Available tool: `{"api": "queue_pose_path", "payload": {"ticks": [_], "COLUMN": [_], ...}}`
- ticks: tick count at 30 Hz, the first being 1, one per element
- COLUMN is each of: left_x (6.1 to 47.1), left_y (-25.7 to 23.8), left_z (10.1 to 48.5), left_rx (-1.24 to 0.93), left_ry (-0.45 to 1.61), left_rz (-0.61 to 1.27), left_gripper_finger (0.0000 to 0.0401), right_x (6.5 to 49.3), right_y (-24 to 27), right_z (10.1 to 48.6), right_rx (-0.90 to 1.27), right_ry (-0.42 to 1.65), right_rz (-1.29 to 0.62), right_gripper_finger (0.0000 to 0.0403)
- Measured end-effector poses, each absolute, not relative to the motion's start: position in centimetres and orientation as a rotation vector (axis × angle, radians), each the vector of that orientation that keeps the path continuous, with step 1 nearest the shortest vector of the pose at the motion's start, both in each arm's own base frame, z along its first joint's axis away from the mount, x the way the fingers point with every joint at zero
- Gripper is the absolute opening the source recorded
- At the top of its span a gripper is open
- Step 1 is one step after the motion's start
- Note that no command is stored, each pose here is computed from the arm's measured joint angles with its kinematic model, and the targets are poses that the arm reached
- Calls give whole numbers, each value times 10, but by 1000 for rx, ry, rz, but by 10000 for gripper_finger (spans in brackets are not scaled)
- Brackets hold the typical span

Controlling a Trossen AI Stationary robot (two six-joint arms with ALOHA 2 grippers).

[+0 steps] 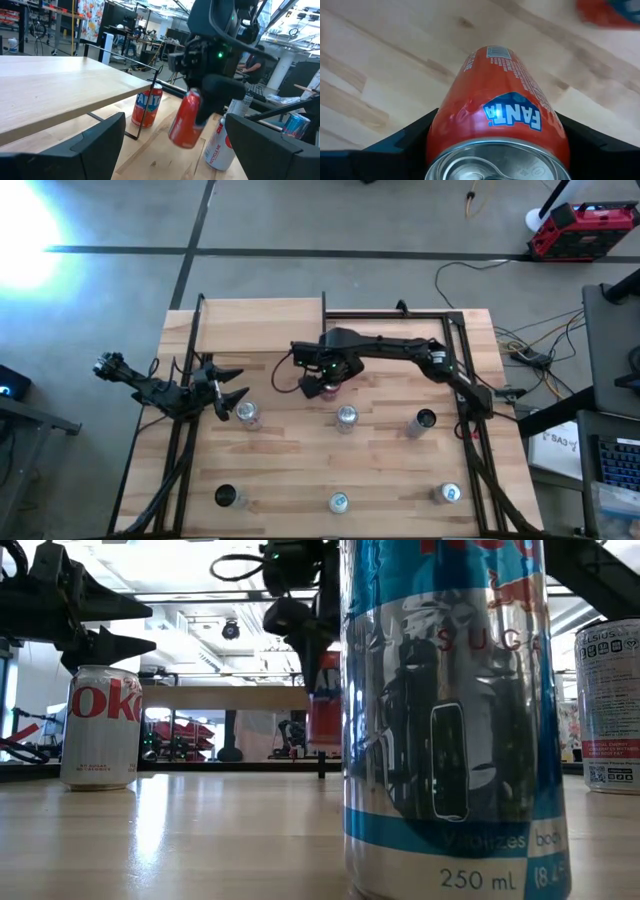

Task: Place canned beverage on shelf
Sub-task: Move the right orange soda can to the center of the table

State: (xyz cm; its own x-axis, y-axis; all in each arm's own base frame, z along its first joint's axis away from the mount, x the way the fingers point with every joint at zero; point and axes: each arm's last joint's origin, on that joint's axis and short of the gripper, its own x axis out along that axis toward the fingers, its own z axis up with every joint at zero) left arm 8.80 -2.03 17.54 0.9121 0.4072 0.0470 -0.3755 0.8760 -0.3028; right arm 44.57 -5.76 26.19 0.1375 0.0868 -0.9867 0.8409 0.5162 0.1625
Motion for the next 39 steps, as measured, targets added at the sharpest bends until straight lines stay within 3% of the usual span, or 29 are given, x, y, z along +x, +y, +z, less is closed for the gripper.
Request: {"api": "queue_pose_path", "payload": {"ticks": [12,29,39], "left_x": [88,88,88], "left_y": [-20,-20,-20], "left_z": [175,175,175], "left_rx": [-294,-293,-293], "left_ry": [-111,-110,-110], "left_rz": [410,409,410], "left_gripper_finger": [327,327,327], "right_x": [469,472,475], "right_y": [-58,-60,-59], "right_z": [240,238,238], "right_rx": [821,734,722], "right_ry": [1357,1340,1315], "right_rz": [-584,-533,-527], "right_gripper_finger": [289,290,351]}}
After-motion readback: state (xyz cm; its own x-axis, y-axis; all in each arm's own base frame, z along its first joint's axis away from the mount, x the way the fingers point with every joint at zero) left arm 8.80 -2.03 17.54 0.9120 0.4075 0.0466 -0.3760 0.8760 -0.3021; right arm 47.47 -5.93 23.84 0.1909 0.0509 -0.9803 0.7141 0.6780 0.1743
